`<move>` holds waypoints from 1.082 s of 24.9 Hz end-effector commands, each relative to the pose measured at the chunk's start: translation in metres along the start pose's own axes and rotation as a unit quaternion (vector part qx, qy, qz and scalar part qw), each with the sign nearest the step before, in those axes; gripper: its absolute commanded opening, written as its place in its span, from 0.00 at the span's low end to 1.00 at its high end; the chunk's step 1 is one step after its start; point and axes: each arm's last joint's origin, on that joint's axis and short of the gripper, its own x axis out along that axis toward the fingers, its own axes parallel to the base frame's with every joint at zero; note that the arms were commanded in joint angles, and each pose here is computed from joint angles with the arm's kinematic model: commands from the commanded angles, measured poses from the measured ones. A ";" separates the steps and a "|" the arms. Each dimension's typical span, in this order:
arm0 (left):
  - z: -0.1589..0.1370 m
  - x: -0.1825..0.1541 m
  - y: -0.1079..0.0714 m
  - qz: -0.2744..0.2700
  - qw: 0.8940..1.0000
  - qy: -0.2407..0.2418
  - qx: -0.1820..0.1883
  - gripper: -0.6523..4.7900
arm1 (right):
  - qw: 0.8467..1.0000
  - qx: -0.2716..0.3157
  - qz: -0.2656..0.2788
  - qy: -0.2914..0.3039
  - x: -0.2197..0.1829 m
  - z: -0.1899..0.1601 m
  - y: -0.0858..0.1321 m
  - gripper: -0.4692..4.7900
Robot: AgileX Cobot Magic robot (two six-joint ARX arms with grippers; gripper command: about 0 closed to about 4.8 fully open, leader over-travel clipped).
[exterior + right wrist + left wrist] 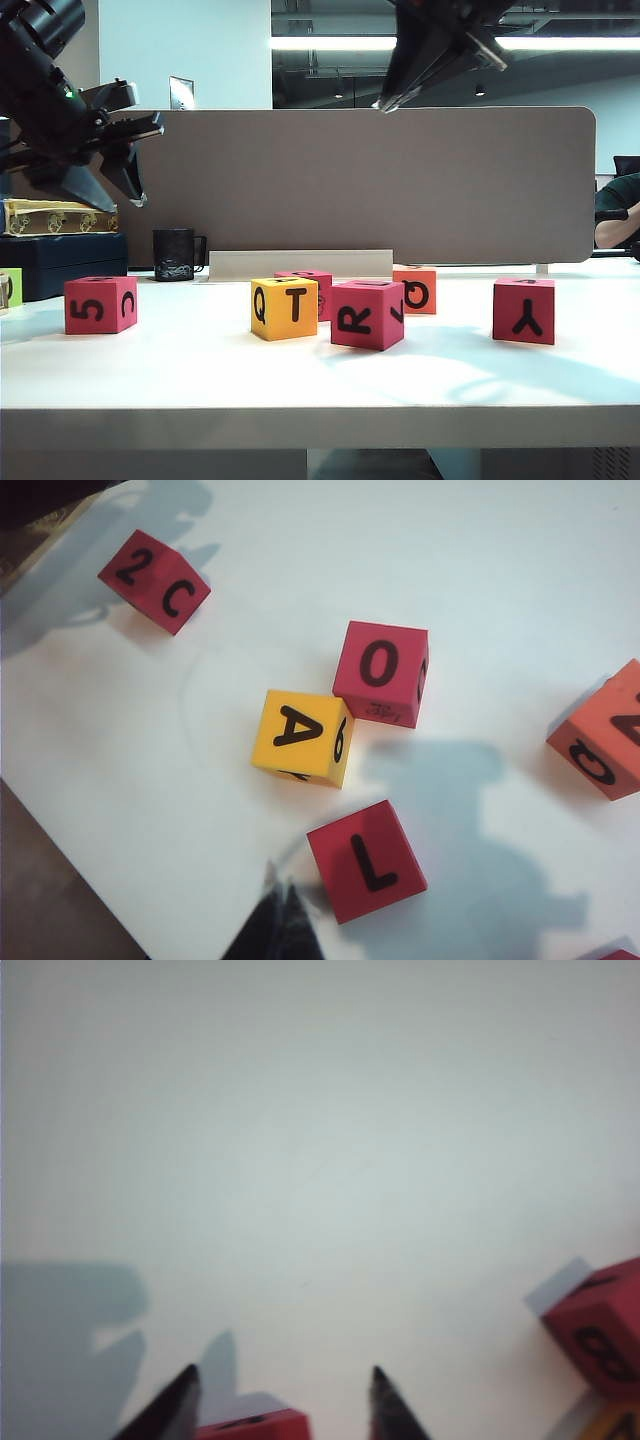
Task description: Select the appropriate blocks from the scattered letter blocks on the table and arrange them in a row to spell out "2024".
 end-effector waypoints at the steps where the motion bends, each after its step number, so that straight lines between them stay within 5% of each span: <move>1: -0.001 -0.002 0.002 0.032 0.999 0.012 -0.003 0.64 | 1.000 -0.003 -0.008 -0.002 0.000 0.001 0.001 0.08; 10: -0.014 0.018 0.005 0.033 0.997 0.054 -0.033 0.69 | 1.000 -0.005 -0.005 0.005 0.002 0.000 0.004 0.08; 14: -0.009 0.020 -0.004 -0.065 0.997 0.036 -0.035 0.69 | 1.000 -0.004 -0.005 0.006 0.002 0.000 0.004 0.08; 17: -0.013 0.020 -0.003 -0.005 0.998 0.049 -0.033 0.69 | 1.000 -0.003 -0.005 0.010 0.001 -0.001 0.004 0.08; 27: -0.022 0.020 0.000 0.040 0.995 0.090 -0.030 0.81 | 1.000 -0.002 -0.004 0.018 0.002 -0.002 0.005 0.08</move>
